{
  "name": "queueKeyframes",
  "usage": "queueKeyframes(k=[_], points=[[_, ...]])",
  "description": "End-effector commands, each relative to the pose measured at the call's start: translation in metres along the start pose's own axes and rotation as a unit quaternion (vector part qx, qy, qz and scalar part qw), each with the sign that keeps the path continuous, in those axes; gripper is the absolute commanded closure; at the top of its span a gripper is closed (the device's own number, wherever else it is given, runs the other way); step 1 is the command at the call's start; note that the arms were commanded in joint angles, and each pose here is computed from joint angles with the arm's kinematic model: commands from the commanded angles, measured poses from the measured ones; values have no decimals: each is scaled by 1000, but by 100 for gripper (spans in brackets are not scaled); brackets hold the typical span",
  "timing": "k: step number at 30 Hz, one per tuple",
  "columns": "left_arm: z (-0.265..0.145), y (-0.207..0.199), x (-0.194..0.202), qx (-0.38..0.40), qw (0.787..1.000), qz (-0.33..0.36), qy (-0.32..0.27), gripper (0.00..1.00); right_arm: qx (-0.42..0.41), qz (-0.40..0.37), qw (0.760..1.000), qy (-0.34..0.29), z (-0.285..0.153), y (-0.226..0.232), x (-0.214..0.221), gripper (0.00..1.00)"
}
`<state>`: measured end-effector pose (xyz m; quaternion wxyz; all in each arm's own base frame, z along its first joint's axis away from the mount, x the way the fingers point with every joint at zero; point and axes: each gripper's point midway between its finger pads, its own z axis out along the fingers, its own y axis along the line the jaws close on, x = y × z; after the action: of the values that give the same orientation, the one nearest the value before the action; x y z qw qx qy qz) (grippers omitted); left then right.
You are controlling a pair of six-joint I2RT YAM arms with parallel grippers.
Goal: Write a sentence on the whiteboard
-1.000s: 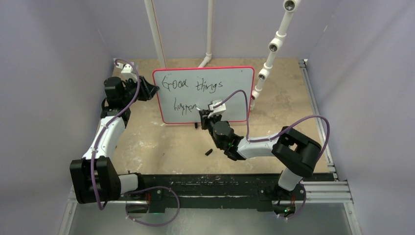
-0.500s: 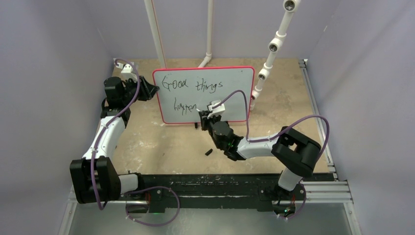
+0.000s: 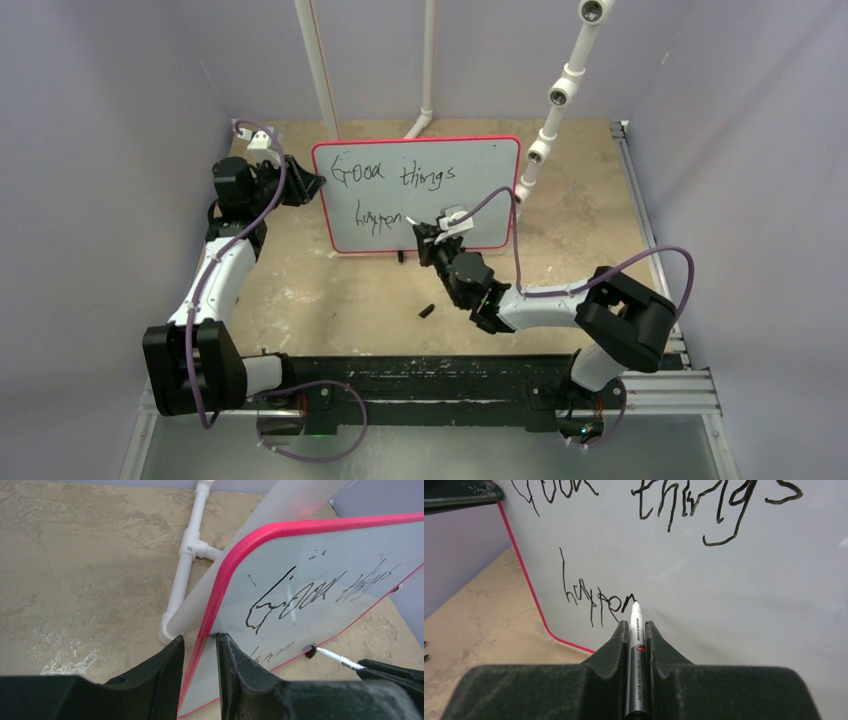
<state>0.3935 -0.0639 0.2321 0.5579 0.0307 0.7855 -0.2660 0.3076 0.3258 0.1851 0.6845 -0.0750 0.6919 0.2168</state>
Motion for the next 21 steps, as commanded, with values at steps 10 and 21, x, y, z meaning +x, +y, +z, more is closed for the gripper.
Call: queueKeyframes(k=[10, 21], points=[[-2, -5, -7, 10, 1000, 11, -15, 70, 15, 1, 999, -41, 12, 4, -22, 100], [-2, -6, -7, 11, 1000, 11, -15, 71, 14, -7, 999, -47, 16, 6, -21, 100]])
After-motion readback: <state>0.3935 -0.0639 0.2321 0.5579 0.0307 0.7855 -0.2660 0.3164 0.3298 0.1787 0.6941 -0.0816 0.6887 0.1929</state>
